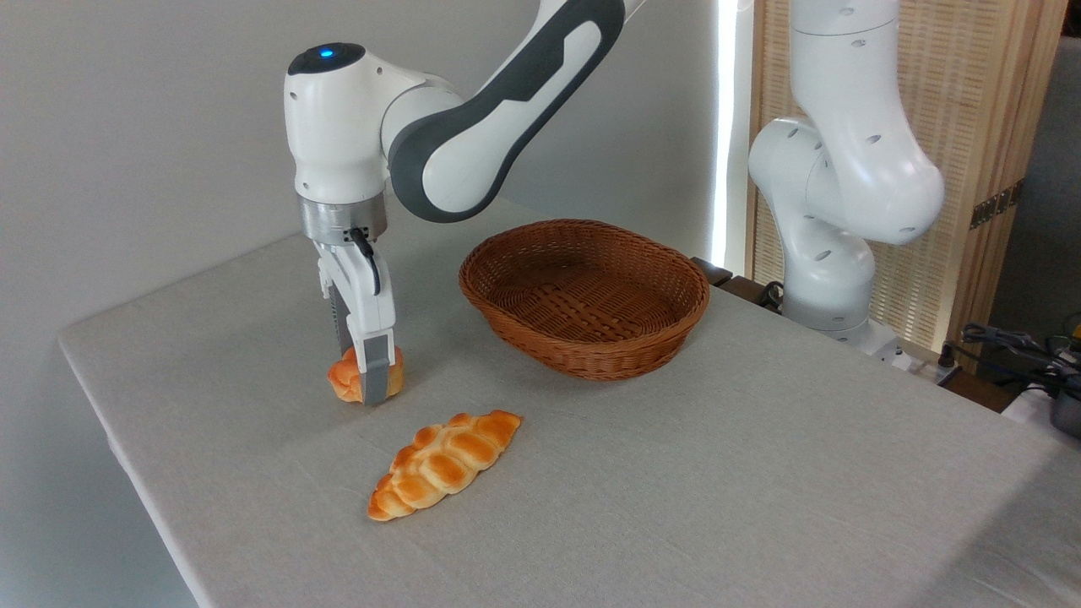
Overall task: Put bread into the basket
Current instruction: 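Lower the gripper around the round bun and close on it, then lift the held bun and carry it toward the wicker basket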
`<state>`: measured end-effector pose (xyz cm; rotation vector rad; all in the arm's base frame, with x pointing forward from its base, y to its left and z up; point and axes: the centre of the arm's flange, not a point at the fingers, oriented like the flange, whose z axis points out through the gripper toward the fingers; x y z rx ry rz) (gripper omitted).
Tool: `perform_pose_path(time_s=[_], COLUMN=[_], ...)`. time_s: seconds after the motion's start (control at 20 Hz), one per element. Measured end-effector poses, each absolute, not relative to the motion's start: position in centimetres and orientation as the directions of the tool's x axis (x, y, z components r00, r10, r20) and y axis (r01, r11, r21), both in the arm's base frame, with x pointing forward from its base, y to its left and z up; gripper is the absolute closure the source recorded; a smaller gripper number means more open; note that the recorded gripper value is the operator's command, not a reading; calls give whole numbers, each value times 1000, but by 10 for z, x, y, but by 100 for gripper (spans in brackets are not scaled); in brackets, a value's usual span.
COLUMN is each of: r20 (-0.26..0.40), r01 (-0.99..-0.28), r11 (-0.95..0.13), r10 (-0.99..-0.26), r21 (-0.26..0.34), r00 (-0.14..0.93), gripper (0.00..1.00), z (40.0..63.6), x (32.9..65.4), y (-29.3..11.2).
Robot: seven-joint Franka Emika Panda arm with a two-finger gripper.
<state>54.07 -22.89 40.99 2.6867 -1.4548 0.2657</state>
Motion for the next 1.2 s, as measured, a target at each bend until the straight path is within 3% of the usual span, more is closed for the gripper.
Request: perform_pose_path(time_s=[0.6,0.85,1.1,1.2], r20=[192,206,68,-4], r01=[-836,-819,-825,-817], r11=[-548,-573,-564,-569], r10=[-823,-807,-822,-821], r21=[-21,-39,41,91], r00=[534,554,565,571], gripper=[67,64,62,57], z=[414,457,521,539], x=[541,535,506,498], y=[-229,-226,-215,-205])
